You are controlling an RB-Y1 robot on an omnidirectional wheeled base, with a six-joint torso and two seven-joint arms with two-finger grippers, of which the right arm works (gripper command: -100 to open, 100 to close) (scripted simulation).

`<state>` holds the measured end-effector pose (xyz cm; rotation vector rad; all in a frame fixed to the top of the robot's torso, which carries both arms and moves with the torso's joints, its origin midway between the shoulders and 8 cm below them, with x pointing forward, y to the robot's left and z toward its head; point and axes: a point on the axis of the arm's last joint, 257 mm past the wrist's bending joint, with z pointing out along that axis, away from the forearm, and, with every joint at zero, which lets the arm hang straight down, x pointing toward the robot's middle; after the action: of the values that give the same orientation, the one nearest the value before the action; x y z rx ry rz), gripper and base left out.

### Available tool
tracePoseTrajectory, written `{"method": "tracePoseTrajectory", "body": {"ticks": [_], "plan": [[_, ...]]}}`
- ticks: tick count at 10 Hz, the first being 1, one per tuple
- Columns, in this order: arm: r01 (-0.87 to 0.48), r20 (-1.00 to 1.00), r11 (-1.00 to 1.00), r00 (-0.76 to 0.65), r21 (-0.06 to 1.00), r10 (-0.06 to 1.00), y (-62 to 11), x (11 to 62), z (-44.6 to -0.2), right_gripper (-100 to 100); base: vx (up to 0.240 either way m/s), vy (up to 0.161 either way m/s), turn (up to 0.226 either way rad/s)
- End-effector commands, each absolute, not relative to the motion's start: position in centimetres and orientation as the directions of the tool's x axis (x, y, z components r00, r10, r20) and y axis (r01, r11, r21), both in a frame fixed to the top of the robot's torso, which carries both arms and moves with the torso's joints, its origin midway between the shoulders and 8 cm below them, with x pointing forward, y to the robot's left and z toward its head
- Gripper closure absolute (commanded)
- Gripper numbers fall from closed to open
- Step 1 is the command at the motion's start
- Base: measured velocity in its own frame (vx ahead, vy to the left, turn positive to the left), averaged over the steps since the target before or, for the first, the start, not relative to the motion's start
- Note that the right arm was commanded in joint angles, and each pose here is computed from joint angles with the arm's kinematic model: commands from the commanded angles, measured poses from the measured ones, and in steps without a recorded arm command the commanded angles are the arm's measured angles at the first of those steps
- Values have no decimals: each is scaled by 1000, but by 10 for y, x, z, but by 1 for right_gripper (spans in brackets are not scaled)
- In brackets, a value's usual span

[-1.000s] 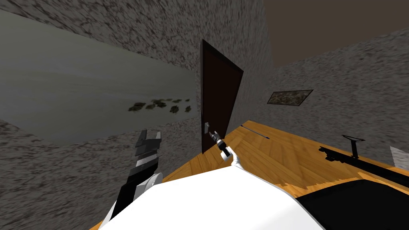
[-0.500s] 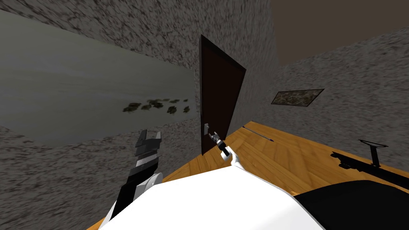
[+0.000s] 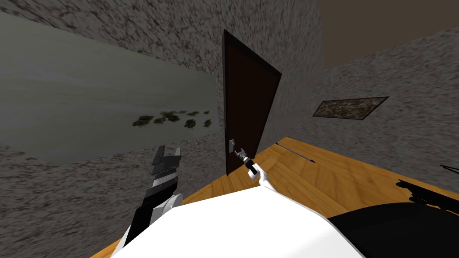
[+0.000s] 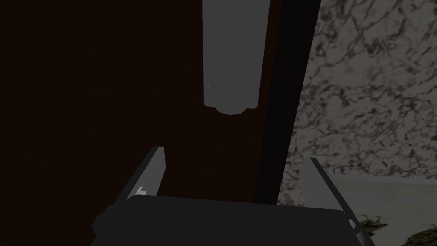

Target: Pull the door open

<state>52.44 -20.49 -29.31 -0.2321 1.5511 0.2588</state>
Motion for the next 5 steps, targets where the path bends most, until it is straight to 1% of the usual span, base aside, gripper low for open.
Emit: {"method": "tracePoseTrajectory", "body": {"ticks": [1,5], "plan": [[-283,-1000,959,4,13,14,-218,530,-294,-100,29,7,284],[-203,-1000,979,4,9,10,-260,541,-295,-100,34,14,178]]}}
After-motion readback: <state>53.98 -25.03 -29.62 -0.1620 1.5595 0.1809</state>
